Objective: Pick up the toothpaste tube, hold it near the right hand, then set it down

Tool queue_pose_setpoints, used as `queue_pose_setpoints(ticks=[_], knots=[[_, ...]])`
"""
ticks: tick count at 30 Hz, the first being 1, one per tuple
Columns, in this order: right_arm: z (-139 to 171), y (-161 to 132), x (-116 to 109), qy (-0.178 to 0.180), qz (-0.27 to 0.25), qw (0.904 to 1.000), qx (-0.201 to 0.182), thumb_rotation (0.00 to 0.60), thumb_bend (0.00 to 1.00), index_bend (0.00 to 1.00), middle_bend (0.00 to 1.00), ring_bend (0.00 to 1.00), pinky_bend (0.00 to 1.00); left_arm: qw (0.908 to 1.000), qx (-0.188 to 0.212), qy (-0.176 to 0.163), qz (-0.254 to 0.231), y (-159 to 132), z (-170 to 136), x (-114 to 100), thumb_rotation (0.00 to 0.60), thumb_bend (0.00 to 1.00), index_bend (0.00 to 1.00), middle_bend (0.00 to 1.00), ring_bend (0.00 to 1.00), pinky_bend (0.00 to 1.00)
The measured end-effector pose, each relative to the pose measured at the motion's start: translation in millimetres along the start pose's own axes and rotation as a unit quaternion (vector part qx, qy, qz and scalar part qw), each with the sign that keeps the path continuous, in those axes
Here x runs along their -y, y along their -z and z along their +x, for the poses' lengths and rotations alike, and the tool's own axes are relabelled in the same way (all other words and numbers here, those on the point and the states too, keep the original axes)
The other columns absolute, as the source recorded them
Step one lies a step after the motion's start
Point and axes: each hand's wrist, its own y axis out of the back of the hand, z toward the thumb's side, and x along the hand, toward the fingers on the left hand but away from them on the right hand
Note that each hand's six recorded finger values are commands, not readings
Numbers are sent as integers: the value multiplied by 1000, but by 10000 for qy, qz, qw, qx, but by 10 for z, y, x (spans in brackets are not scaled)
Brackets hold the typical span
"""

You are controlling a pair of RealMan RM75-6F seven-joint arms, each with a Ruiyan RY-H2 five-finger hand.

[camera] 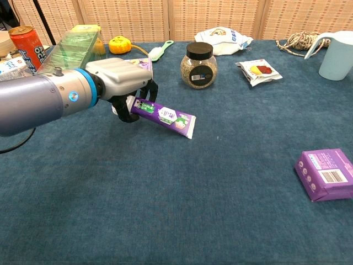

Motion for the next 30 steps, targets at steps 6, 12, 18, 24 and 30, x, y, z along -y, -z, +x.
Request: queue_pose_setpoints(ticks=[6,12,18,24,30], knots=[[-10,-18,16,-27,5,10000,-28,600,391,0,0,0,0,9998,-98,-94,154,220,-141,-14,600,355,424,502,435,262],[-11,-16,19,-35,11,10000,-22,600,391,0,0,0,0,9988,-275,-224,348,488,-252,-73,600,354,424,502,430,262],[-24,-26,21,-30,1,10000,-41,600,391,0,0,0,0,9966,-429,-417,560,685,-340,-214,600,354,424,502,422,262],[-26,-20,29,-44,-3,10000,-27,600,390,0,0,0,0,9942,-497,-497,820,757,-400,-325,600,354,424,499,402,262],[-12,-3,13,-14,-12,10000,-6,600,391,0,0,0,0,9891,-451,-304,1371,631,-373,-315,600,354,424,490,375,262]])
